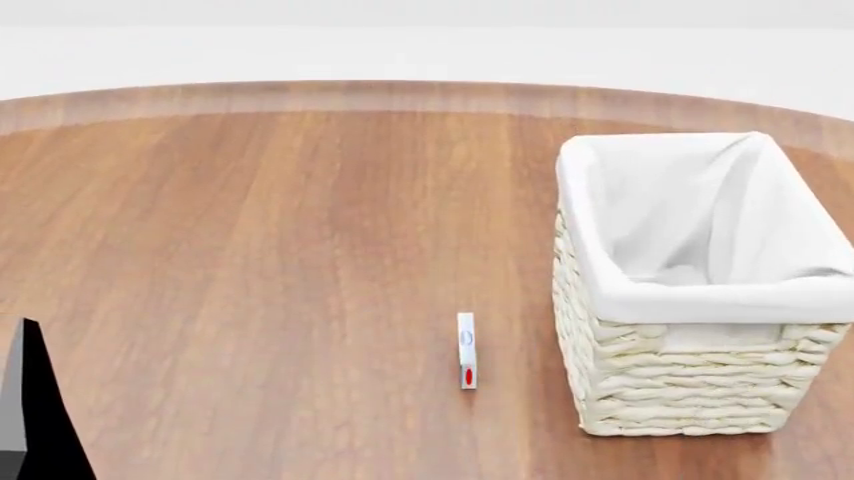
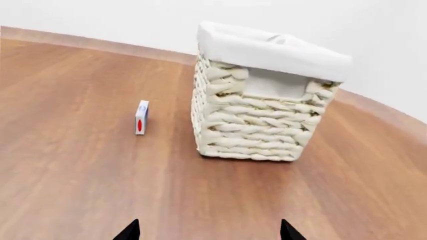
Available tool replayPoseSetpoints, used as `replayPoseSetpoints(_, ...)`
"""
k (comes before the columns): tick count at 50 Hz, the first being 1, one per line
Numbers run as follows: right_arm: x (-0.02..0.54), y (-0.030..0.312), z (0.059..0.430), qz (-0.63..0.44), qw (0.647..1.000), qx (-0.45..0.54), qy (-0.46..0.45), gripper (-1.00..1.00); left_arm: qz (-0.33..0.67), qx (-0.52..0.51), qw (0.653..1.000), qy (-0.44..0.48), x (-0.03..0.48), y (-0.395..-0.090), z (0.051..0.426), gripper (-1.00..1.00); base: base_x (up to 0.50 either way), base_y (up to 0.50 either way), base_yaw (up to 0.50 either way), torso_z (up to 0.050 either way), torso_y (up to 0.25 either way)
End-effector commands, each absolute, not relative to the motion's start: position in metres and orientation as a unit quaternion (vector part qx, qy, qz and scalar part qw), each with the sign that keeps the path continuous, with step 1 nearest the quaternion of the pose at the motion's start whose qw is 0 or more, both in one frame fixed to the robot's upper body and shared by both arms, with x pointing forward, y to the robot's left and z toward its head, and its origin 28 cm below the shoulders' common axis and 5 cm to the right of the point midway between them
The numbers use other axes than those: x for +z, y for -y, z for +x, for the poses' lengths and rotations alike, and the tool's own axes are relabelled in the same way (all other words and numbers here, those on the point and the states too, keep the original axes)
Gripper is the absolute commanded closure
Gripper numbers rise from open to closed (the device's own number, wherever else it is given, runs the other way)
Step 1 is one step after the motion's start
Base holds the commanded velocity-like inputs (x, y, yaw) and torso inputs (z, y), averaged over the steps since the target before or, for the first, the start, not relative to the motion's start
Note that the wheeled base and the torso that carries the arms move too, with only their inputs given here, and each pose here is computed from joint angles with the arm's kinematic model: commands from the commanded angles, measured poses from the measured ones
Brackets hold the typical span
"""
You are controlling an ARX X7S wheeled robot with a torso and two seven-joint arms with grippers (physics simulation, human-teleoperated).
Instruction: Pick up the tomato sauce, and put it in the basket.
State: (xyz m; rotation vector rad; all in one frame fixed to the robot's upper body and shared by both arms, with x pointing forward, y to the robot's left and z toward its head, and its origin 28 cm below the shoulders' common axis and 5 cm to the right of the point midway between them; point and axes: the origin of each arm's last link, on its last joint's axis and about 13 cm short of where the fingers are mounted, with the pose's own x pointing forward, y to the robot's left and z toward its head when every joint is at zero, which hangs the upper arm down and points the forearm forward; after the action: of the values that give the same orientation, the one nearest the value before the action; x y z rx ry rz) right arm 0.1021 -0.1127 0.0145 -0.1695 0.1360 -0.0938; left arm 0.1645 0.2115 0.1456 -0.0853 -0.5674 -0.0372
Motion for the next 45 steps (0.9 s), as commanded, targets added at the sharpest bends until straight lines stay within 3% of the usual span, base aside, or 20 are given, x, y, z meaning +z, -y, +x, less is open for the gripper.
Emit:
replayPoseSetpoints(1,0.005,0.113,0.1,-0.05,0.988,-0.047,-0.136,-1.0,-0.042,-0.016,0.959,0.279,0.145,-0.213,0.164,-1.0,0.0,0.0,0.0,0.0,0.0)
replayPoseSetpoints(45,0.011,0.105,0.1,-0.031,0.991,-0.014,-0.132,-1.0,-0.036,-0.008,0.958,0.286,0.149,-0.216,0.161,-1.0,0.0,0.0,0.0,0.0,0.0)
